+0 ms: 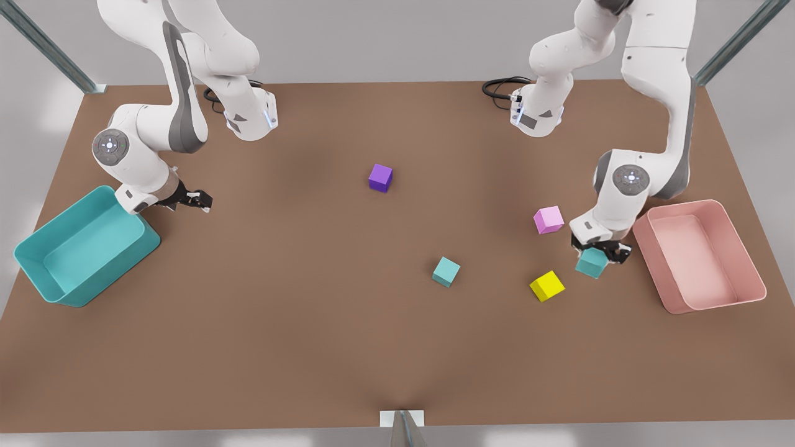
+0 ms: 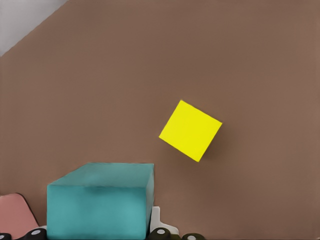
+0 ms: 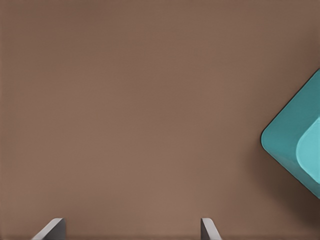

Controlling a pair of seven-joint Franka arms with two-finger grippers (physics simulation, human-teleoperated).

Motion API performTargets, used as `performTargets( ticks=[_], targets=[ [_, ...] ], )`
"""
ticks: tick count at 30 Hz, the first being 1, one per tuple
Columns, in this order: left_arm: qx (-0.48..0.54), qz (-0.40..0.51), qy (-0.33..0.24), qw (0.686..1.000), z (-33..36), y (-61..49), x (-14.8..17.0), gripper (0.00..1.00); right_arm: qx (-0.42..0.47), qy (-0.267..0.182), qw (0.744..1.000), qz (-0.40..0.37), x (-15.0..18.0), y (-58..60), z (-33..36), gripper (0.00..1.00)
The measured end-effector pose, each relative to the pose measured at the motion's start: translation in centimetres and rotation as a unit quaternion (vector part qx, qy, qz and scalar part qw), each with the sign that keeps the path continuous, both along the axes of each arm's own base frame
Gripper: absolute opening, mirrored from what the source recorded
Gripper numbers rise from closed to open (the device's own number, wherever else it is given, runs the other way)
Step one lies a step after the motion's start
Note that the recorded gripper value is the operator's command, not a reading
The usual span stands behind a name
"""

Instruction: Stack the two blue cubes on top of each other

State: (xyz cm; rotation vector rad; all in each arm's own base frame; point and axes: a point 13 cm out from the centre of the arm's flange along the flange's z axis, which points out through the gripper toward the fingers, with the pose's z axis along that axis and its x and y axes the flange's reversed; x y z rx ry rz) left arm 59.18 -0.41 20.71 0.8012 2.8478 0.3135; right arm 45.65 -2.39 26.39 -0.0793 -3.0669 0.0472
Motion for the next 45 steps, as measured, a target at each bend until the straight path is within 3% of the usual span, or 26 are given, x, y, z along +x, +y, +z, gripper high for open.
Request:
performTargets(
  ticks=[6,12,16,26,31,45],
  targets=[
    [-0.074,-0.034,0.021,0.996,1.1,-14.3,3.0,0.63,0.0,0.001,1.0,-0.002,0.0,-0.3,0.0,1.0],
    [-0.082,-0.066,0.071,0.992,-1.0,-27.0,-1.6,0.63,0.0,0.002,1.0,-0.002,-0.1,-0.3,-0.1,1.0],
    [-0.087,-0.06,0.086,0.991,-2.2,-32.7,-3.1,0.63,0.001,0.003,1.0,-0.002,0.0,-0.5,-0.3,1.0],
    [-0.053,0.004,0.094,0.994,-7.2,-35.9,-2.4,0.63,0.001,0.002,1.0,-0.001,0.0,-0.5,-0.3,1.0],
    [-0.059,0.04,0.079,0.994,-6.9,-35.8,-1.3,0.63,0.001,0.004,1.0,0.0,0.0,-0.5,-0.6,1.0],
    [-0.072,0.096,0.081,0.99,-9.2,-36.8,-1.9,0.63,0.001,0.005,1.0,0.0,0.0,-0.6,-0.6,1.0]
  ],
)
